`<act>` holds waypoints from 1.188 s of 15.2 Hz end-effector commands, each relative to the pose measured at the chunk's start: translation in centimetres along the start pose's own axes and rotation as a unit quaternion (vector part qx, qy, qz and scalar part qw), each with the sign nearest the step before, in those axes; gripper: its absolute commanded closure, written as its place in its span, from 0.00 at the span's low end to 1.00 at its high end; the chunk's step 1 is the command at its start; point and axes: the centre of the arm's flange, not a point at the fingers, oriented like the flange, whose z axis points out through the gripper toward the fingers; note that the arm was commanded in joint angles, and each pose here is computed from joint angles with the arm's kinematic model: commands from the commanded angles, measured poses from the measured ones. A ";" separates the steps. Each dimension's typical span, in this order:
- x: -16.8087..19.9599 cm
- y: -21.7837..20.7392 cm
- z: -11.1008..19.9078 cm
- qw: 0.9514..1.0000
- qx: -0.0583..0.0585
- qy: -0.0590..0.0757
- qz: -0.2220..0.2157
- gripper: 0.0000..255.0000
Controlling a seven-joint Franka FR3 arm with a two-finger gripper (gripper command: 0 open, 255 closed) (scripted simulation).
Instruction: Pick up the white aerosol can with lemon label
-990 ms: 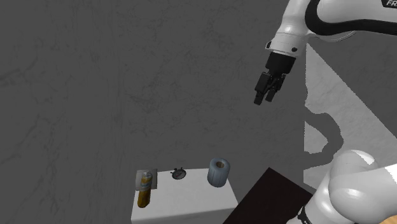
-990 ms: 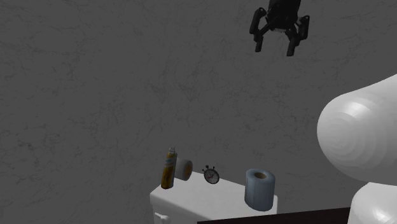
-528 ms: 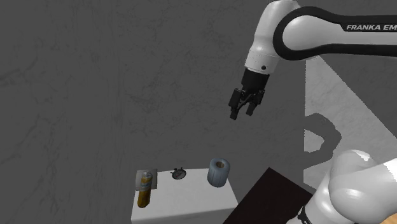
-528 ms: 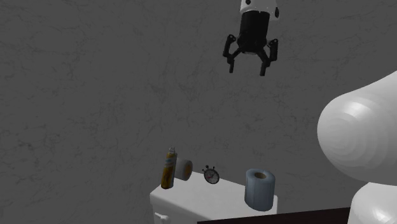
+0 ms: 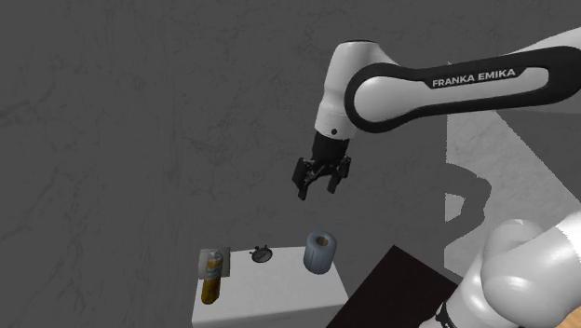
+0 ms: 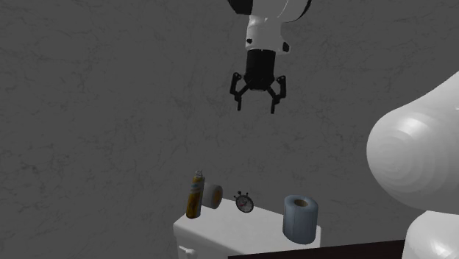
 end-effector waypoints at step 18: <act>10.3 -15.3 17.8 0.990 -0.025 -0.012 0.135 0.00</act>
